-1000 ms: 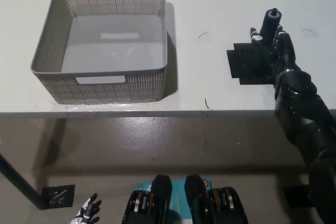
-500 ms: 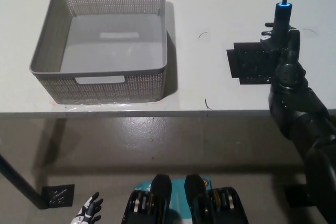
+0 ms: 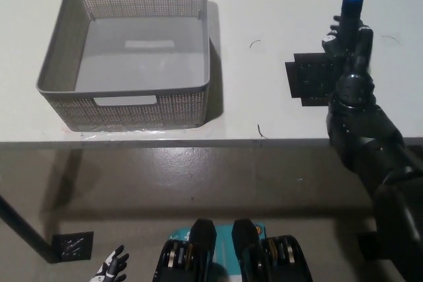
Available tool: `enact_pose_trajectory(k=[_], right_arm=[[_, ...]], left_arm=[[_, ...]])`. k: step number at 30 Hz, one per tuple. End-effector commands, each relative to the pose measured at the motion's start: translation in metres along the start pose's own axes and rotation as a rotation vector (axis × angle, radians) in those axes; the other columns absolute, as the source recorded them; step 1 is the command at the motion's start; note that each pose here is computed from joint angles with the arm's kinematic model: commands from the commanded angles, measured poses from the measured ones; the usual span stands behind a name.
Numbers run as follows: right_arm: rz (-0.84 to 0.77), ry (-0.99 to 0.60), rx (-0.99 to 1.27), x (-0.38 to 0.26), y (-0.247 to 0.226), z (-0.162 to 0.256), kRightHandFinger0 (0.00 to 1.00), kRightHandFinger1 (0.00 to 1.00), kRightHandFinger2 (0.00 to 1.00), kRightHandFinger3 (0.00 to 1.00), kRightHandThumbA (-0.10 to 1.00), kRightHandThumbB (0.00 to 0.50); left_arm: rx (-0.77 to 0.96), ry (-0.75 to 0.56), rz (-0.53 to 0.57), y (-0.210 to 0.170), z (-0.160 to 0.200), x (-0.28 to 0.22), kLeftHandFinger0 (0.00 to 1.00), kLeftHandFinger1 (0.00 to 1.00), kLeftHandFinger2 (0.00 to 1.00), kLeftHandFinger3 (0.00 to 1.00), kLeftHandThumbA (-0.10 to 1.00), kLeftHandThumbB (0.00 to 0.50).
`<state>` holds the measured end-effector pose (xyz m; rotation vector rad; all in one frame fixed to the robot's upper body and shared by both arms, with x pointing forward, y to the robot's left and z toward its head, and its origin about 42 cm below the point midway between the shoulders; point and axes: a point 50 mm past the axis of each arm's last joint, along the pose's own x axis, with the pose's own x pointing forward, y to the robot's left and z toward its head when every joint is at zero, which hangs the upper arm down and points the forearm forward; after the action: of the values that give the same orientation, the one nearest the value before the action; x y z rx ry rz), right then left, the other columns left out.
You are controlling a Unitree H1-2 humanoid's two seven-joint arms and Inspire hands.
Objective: Use the right hand to pick up a electric screw driver and put it into a container on the left side
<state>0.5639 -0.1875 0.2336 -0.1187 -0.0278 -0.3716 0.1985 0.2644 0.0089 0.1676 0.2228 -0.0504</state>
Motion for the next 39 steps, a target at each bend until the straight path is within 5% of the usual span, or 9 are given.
enact_pose_trajectory(k=[1,18,23,39], right_arm=[[0.043,-0.329,0.052,0.004,0.035,0.105,0.00,0.18,0.63,0.69,-0.10,0.141],[0.179,-0.451,0.100,-0.054,0.118,0.157,0.00,0.05,0.49,0.60,-0.10,0.149],[0.222,-0.472,0.098,-0.080,0.144,0.170,0.00,0.10,0.61,0.68,-0.10,0.142],[0.333,-0.614,0.104,-0.150,0.187,0.185,0.00,0.18,0.65,0.75,-0.10,0.124]], left_arm=[[0.001,-0.037,-0.002,0.001,0.002,-0.004,1.00,1.00,1.00,1.00,1.00,0.057],[-0.042,0.011,-0.015,-0.008,-0.008,-0.026,1.00,1.00,1.00,1.00,0.98,0.016],[-0.039,0.024,-0.024,-0.012,-0.012,-0.031,1.00,1.00,1.00,1.00,0.96,0.018],[0.027,0.045,-0.040,-0.019,-0.020,-0.041,1.00,1.00,1.00,1.00,1.00,0.001]])
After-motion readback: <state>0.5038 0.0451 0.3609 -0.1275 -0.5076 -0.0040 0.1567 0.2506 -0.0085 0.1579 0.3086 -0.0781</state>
